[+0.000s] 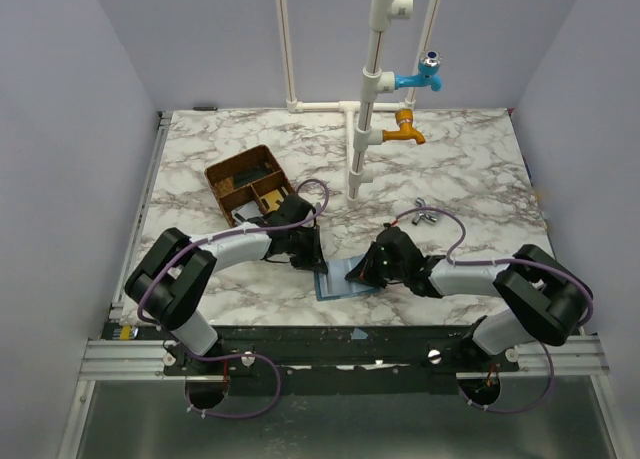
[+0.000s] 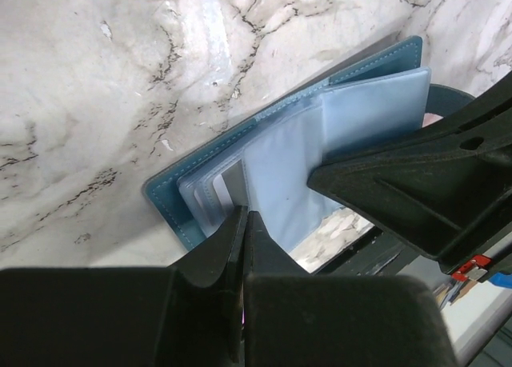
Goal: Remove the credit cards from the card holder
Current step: Remove the credit card from the card holder.
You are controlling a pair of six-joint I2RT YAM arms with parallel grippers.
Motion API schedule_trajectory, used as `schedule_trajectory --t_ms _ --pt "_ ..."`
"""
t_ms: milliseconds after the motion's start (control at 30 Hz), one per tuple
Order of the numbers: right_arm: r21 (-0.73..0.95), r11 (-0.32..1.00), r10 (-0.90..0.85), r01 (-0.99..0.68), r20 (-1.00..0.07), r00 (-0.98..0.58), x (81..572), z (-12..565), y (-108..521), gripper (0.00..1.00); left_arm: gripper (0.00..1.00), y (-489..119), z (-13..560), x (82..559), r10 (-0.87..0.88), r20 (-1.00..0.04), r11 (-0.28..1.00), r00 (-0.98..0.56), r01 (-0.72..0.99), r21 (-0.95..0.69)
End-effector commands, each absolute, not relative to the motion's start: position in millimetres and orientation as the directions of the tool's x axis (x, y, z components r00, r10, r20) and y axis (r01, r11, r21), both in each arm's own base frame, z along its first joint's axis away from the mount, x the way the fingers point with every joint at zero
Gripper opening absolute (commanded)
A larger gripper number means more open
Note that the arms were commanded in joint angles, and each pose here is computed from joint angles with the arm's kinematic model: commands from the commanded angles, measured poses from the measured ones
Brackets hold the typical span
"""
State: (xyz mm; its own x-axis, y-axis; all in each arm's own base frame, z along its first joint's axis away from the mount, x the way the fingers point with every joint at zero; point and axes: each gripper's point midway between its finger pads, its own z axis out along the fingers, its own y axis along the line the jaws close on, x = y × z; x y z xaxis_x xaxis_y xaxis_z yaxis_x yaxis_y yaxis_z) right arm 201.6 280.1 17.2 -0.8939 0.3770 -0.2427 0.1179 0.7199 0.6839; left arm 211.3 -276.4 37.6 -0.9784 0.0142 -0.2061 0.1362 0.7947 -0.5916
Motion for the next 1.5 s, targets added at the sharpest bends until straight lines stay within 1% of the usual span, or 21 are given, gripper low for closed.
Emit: schedule_trajectory --t_ms 0,267,400,567,833,1467 --pt "0.575 0.795 0.363 0.191 -0.199 -0.910 178.8 -14.8 247.8 0.01 0.00 -265.3 25.1 218.4 0.015 -0.228 0.849 -0.973 0.133 -0.511" --pt "0.571 0.799 0.357 0.186 -0.204 -0.912 180.4 -13.6 247.1 0.01 0.00 -261.4 17.4 217.8 0.027 -0.221 0.872 -0.975 0.131 -0.471" --pt "0.569 0.808 0.340 0.155 -0.235 -0.911 186.0 -5.5 248.8 0.03 0.00 -260.8 17.3 218.5 0.039 -0.231 0.882 -0.972 0.142 -0.450" --pt "0.558 0.820 0.321 0.126 -0.267 -0.908 192.7 2.0 250.2 0.04 0.00 -263.2 19.4 219.1 0.064 -0.244 0.891 -0.968 0.166 -0.423" --pt "0.557 0.819 0.317 0.139 -0.236 -0.919 186.0 -9.7 249.9 0.03 0.00 -269.7 18.3 215.1 0.103 -0.247 0.897 -0.964 0.197 -0.395" --pt "0.568 0.813 0.310 0.126 -0.239 -0.920 187.8 -8.1 253.8 0.02 0.00 -297.2 42.7 211.6 0.193 -0.304 0.865 -0.933 0.308 -0.396"
